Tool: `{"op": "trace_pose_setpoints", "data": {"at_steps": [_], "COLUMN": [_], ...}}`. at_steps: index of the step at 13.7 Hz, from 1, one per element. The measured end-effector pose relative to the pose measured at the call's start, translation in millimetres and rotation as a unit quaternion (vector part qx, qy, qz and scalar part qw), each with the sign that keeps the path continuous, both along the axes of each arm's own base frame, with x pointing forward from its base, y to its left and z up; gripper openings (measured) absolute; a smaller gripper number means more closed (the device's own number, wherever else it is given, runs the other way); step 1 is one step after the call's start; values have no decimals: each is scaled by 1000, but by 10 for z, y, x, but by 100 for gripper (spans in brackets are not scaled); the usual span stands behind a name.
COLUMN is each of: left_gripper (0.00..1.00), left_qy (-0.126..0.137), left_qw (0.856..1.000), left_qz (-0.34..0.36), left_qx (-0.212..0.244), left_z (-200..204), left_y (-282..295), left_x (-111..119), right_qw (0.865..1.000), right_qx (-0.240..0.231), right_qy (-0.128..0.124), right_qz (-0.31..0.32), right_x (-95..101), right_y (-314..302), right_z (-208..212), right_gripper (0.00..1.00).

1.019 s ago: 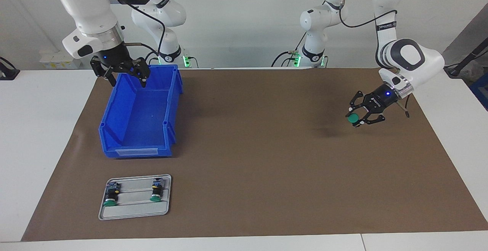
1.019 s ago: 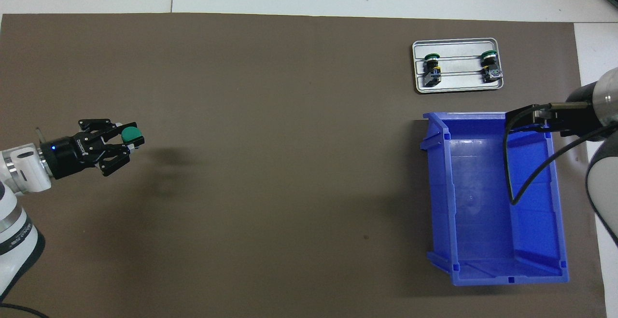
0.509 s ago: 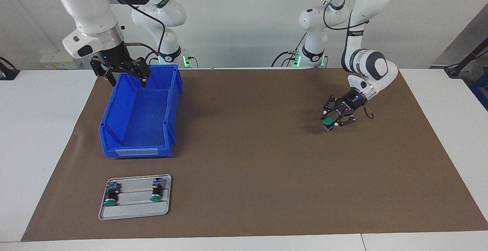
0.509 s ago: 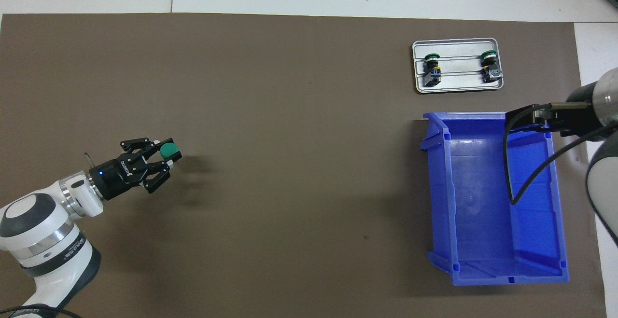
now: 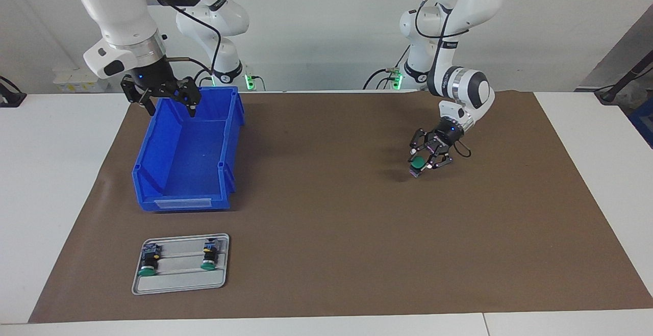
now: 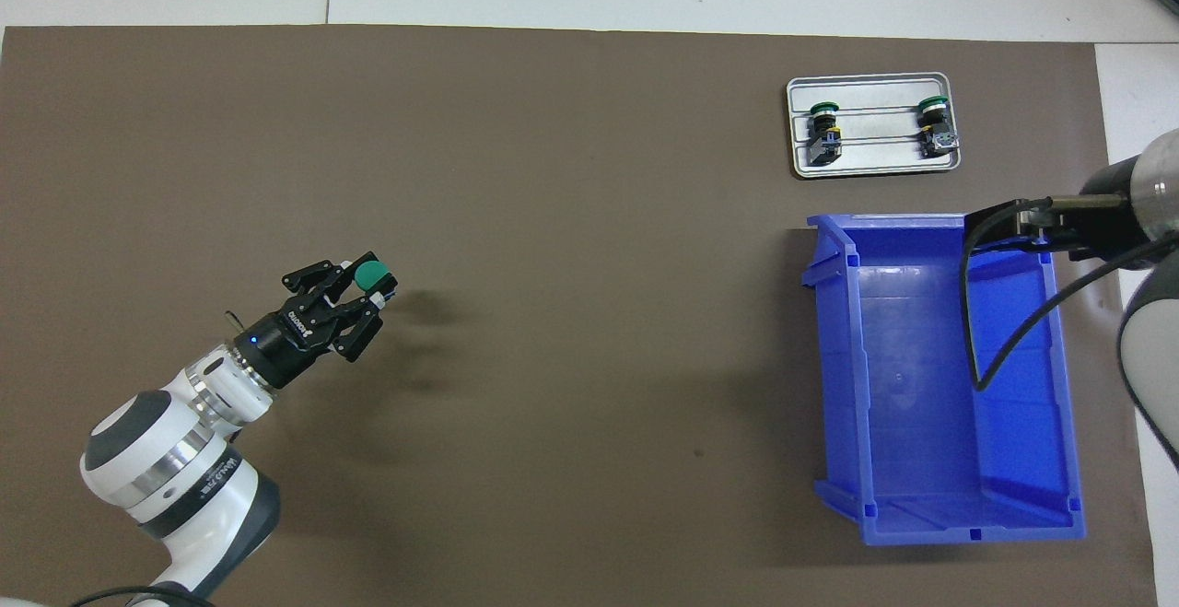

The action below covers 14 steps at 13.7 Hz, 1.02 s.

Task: Place and press button with both arms
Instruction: 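Carry the green item with the left gripper toward the table center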

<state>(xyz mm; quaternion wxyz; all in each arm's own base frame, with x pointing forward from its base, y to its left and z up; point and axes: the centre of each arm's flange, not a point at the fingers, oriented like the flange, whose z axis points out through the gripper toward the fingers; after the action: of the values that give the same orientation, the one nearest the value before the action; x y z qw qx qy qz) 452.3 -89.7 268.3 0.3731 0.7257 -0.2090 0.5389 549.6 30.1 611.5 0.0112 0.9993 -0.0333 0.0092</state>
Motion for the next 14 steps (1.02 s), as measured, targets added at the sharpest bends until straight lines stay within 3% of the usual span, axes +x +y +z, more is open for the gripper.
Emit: {"op": "trace_pose_setpoints", "data": {"at_steps": [2,14], "left_gripper": [41,41], "left_qy": [-7,-7], "left_qw": [1000,1000], "left_qz": [-1,14], "left_qx": [-6,2], "left_z": [-13,-203], "left_y": [-238,-339], "left_x": [-61,-206], "right_qw": [1000,1000], "right_qx": [0,0], "right_qy": [0,0], "right_qz": [0,0], "right_x": [0,0], "right_y": [0,0], "right_z": [0,0], "right_gripper": [100,100]}}
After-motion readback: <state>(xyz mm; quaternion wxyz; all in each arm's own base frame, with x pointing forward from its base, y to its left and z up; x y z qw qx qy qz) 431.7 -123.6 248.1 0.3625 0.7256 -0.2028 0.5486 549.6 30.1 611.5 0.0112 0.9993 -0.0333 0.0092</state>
